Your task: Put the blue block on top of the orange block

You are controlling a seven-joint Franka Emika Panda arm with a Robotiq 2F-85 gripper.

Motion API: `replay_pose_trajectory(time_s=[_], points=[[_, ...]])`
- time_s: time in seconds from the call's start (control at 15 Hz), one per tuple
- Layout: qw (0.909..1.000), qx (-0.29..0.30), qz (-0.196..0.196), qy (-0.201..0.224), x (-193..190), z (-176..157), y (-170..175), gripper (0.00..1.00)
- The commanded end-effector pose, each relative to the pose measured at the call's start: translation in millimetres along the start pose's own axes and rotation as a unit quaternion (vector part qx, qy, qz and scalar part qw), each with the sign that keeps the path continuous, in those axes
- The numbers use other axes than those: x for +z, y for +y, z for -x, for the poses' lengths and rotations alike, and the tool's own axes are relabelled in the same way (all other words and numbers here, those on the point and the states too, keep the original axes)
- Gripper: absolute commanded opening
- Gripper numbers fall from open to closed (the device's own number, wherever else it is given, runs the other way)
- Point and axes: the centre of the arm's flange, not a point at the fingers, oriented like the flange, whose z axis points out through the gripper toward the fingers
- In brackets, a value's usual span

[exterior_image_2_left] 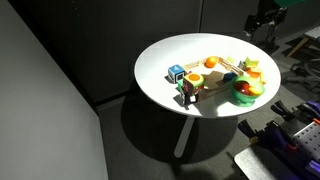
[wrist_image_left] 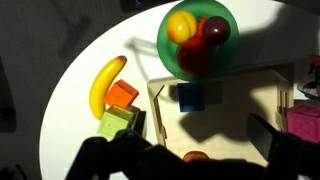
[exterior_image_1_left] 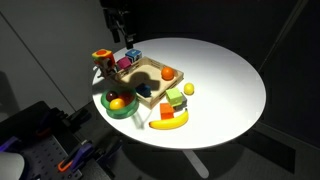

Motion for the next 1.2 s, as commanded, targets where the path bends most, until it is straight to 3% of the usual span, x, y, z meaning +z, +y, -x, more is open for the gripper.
replay_pose_trajectory(time_s=[0.0,0.6,1.13], points=[[0.9998,-0.016,0.004,-0.011,15,-25,3,1.0],[0.9985,-0.048,-0.006,-0.024,55,-60,13,1.0],[0.9961,-0.079,0.003,-0.039,105,-70,11,1.0]])
